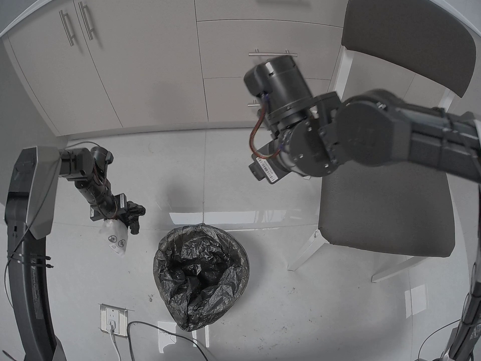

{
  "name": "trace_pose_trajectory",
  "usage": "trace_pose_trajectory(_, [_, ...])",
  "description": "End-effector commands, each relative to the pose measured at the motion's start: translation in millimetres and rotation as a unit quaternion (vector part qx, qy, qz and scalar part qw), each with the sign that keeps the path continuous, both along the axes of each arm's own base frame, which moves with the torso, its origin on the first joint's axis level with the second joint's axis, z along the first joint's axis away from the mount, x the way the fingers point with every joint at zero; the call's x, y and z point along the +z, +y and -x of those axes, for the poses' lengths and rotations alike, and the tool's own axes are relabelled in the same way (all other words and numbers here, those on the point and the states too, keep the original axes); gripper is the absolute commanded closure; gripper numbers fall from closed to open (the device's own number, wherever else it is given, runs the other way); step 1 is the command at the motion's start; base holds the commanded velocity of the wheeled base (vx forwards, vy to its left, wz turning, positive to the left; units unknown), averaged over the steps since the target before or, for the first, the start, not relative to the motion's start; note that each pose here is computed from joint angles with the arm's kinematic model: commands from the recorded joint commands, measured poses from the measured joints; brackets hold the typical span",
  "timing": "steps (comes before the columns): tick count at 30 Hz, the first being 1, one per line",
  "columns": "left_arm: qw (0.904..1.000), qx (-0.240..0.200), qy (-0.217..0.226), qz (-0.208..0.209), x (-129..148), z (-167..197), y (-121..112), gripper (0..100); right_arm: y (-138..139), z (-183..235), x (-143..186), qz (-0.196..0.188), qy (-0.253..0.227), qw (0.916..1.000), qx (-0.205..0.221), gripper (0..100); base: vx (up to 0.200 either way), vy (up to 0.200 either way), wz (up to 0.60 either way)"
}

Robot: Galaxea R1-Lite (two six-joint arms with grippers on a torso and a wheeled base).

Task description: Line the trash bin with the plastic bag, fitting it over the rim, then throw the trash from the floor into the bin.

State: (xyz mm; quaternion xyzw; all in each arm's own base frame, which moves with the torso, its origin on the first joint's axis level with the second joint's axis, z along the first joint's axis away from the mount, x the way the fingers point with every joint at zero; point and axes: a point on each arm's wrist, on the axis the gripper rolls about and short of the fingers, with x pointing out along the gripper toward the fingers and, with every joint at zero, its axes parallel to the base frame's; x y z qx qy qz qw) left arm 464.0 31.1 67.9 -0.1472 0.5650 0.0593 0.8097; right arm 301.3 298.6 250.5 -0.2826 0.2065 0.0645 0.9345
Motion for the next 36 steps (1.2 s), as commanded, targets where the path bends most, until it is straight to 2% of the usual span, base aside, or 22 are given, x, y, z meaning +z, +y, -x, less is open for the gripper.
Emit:
trace_pose_trajectory(1, [0.9986,-0.028,-0.045,0.001,109.4,47.5,-30.1,100,-37.4,59.5,70.8,-0.018,-0.034,0.9993,0.0,0,0.0,0.0,0.0])
trace_pose_trajectory(5, [0.9989,-0.04,-0.019,0.012,142.5,81.0,-53.9,100,-47.8,77.4,83.4,-0.011,-0.033,0.9994,0.004,0,0.0,0.0,0.0])
trace_pose_trajectory(10, [0.9983,-0.055,0.005,0.018,157.4,102.4,-75.2,100,-51.2,80.1,83.1,0.0,-0.025,0.9997,0.003,0,0.0,0.0,0.0])
trace_pose_trajectory(14, [0.9954,-0.082,0.048,0.015,162.7,122.8,-100.6,100,-44.2,81.1,77.2,0.01,-0.018,0.9997,0.011,0,0.0,0.0,0.0])
trace_pose_trajectory(18, [0.9923,-0.097,0.076,0.011,160.3,129.6,-110.0,100,-35.2,79.4,68.9,0.02,-0.01,0.9996,0.017,0,0.0,0.0,0.0])
trace_pose_trajectory(25, [0.9808,-0.13,0.145,-0.006,143.0,134.5,-129.4,100,-21.8,84.1,61.1,0.027,-0.004,0.999,0.036,0,0.0,0.0,0.0])
trace_pose_trajectory(31, [0.9724,-0.163,0.166,-0.015,124.3,131.2,-157.0,100,-16.8,82.0,55.1,0.033,0.002,0.9987,0.039,0,0.0,0.0,0.0])
trace_pose_trajectory(36, [0.9637,-0.187,0.183,-0.052,102.6,127.9,-180.4,100,-15.2,80.9,54.0,0.03,0.002,0.9987,0.04,0,0.0,0.0,0.0])
